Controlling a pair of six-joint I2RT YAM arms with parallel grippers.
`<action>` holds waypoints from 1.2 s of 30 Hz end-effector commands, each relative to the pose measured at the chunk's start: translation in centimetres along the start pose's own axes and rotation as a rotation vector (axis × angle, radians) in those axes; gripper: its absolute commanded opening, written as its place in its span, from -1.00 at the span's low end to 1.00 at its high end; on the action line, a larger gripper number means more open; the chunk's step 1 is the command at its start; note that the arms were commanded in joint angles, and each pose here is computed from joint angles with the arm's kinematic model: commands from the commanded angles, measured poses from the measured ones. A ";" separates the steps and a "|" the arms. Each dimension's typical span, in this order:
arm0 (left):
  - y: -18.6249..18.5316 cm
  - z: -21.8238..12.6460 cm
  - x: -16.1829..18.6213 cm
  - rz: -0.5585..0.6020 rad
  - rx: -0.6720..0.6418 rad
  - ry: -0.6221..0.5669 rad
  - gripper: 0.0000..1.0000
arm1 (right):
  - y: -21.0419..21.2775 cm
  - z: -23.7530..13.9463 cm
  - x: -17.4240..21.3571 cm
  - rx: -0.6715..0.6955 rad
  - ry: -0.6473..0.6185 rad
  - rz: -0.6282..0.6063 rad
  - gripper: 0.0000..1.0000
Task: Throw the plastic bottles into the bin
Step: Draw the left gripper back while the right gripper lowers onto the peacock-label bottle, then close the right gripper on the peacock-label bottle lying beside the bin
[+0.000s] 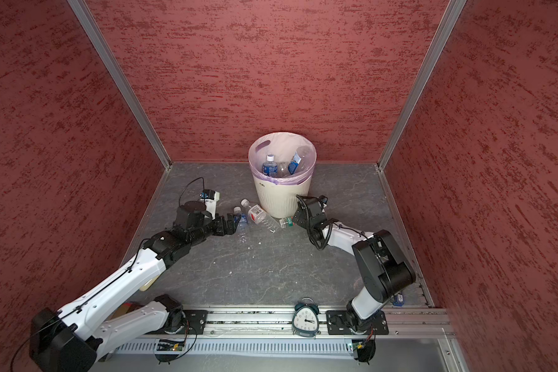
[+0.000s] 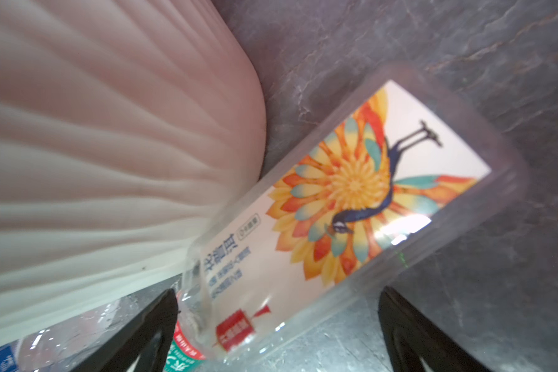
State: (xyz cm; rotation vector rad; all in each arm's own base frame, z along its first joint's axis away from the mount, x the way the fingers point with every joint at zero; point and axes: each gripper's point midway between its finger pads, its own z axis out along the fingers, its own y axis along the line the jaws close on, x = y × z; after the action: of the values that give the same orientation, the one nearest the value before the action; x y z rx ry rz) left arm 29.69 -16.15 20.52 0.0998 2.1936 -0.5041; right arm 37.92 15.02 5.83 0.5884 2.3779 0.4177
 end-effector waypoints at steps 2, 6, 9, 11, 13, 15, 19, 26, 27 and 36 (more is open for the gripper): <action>0.1 -0.2 0.1 -0.009 0.005 0.000 0.99 | -1.3 0.0 -0.5 0.065 -0.019 -0.019 0.96; 0.2 0.1 0.3 -0.013 0.005 0.006 0.99 | -2.6 -1.0 -0.3 0.093 -0.032 -0.037 0.97; 0.1 0.3 0.5 -0.020 0.011 0.012 0.99 | -3.5 -1.8 -0.4 0.117 -0.041 -0.052 0.97; 0.0 0.5 0.6 -0.026 0.017 0.017 0.99 | -4.2 -2.1 -0.4 0.138 -0.037 -0.061 0.97; 0.0 0.7 0.7 -0.031 0.019 0.021 0.99 | -5.0 -2.4 -0.5 0.155 -0.034 -0.061 0.97; -0.1 0.8 0.8 -0.035 0.022 0.023 0.99 | -5.6 -2.8 -0.8 0.164 -0.036 -0.061 0.97; -0.2 0.9 0.9 -0.044 0.030 0.023 0.99 | -5.6 -4.1 -1.9 0.163 -0.071 -0.069 0.97; -0.1 1.1 1.2 -0.049 0.032 0.029 0.99 | -2.3 -4.7 -2.9 0.014 -0.083 -0.035 0.97; -0.1 1.1 1.2 -0.049 0.033 0.027 0.99 | -1.9 -4.5 -3.0 -0.001 -0.082 -0.026 0.97; -0.2 0.9 1.1 -0.043 0.036 0.030 0.99 | -0.5 -1.2 -2.9 -0.014 -0.043 -0.013 0.97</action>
State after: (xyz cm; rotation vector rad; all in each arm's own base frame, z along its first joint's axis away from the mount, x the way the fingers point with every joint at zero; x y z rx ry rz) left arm 29.49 -16.78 19.05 0.0783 2.2305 -0.5612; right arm 37.43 11.98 6.92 0.5577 2.3782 0.3481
